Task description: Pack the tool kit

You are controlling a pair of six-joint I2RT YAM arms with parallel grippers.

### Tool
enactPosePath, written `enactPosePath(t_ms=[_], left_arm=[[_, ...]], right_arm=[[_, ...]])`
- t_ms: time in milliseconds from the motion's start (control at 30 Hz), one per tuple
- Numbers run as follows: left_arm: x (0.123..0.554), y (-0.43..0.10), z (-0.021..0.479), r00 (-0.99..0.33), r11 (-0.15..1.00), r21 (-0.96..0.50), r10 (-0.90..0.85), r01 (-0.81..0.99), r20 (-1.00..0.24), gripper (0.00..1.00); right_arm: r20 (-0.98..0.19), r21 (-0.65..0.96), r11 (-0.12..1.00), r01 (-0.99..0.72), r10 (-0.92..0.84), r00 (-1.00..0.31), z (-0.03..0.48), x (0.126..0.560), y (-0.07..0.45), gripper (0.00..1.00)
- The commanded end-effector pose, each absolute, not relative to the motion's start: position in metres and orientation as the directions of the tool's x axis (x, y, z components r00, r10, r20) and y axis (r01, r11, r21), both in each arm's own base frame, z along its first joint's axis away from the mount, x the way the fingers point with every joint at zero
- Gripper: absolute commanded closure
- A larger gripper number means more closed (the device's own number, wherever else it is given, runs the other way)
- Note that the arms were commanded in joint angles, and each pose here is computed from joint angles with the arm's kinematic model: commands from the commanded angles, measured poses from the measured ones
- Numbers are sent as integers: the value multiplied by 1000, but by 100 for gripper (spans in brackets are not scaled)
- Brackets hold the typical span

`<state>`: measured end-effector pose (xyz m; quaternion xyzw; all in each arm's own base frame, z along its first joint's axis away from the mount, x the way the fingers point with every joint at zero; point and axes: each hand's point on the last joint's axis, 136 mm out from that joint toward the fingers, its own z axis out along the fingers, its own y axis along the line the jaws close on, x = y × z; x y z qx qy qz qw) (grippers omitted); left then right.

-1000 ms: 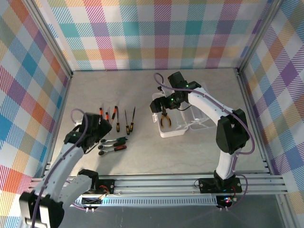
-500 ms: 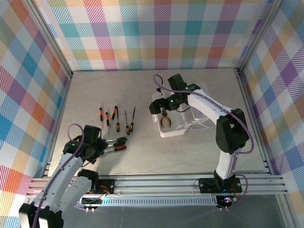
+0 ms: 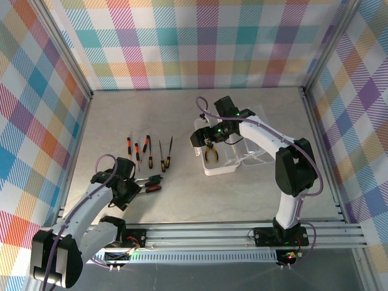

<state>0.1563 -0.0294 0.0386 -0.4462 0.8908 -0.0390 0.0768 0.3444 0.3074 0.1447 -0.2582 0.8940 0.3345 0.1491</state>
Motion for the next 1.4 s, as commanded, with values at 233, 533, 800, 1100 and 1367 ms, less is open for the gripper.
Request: enactPosePath(t_ms=[233, 533, 800, 1100, 1367], left_arm=[[174, -26, 37, -612, 623, -91, -781, -777, -125, 41], [187, -25, 35, -631, 642, -73, -765, -763, -131, 42], [174, -30, 25, -636, 641, -61, -768, -765, -76, 43], [158, -32, 17, -637, 638, -45, -770, -769, -35, 44], [149, -31, 15, -646, 646, -30, -763, -763, -17, 44]], right_arm=[[-449, 537, 607, -586, -382, -808, 146, 349, 313, 1], [-433, 552, 600, -579, -387, -814, 142, 356, 317, 1], [-428, 555, 604, -572, -382, -819, 141, 360, 315, 1], [-427, 557, 604, -570, -380, -820, 142, 363, 314, 1], [-430, 557, 602, -572, -380, -819, 144, 364, 315, 1]])
